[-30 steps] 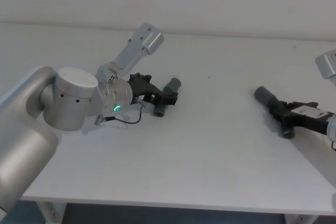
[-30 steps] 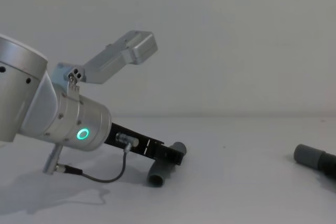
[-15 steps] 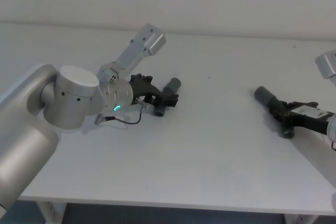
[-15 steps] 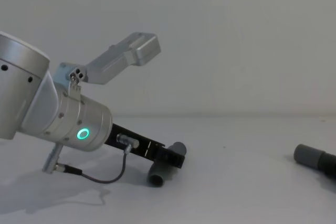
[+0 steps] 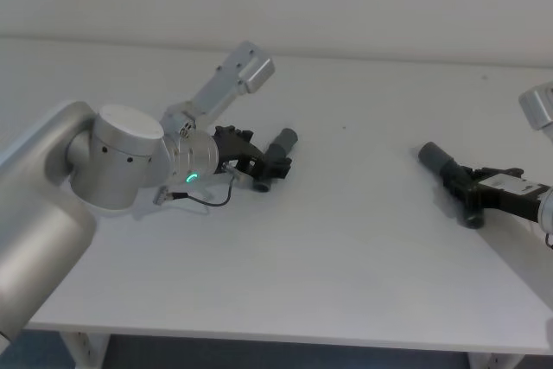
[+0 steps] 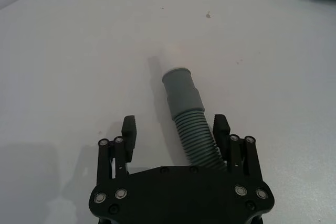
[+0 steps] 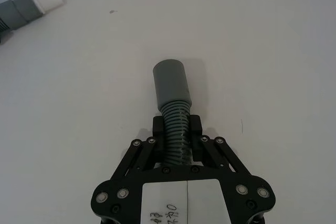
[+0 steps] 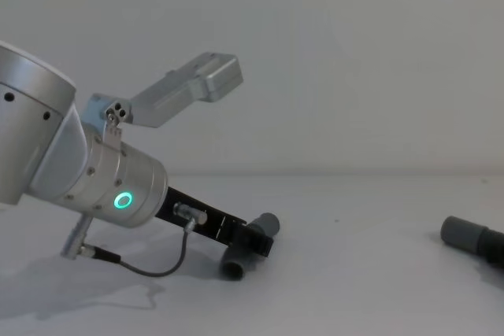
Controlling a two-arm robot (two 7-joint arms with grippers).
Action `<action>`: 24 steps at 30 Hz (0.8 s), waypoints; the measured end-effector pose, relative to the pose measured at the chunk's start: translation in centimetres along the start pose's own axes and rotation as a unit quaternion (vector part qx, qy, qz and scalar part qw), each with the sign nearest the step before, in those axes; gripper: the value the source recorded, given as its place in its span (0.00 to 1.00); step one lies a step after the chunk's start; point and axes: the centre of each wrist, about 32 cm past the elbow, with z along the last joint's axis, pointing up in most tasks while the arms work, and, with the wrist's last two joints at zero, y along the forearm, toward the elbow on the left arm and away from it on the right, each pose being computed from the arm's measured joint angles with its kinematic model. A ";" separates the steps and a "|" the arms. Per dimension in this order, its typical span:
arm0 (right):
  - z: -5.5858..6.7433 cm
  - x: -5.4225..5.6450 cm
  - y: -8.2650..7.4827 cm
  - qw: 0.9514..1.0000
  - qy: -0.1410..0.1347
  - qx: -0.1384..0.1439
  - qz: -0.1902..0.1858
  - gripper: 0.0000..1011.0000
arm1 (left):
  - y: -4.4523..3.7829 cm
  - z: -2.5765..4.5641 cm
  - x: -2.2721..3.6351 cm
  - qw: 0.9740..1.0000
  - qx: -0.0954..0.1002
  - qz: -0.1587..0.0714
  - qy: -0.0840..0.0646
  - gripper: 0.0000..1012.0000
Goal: Use both hands to pick up one end of the pipe from the table, align the ends, and insert them.
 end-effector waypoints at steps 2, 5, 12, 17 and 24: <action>0.0 0.0 0.0 1.000 0.000 0.000 0.000 0.27 | 0.00 0.01 0.01 1.000 0.001 0.000 0.000 0.84; 0.0 0.0 0.0 1.000 0.000 0.000 0.000 0.27 | -0.01 0.03 0.02 1.000 0.002 -0.001 0.000 0.79; 0.0 0.0 0.0 1.000 0.000 0.000 0.000 0.27 | -0.01 0.06 0.05 1.000 0.004 -0.002 -0.001 0.58; 0.0 0.0 0.0 1.000 0.000 0.000 0.000 0.27 | -0.02 0.06 0.06 1.000 0.005 -0.003 -0.001 0.41; 0.0 0.0 0.0 1.000 0.000 0.000 0.000 0.27 | -0.02 0.07 0.06 1.000 0.006 -0.003 -0.001 0.30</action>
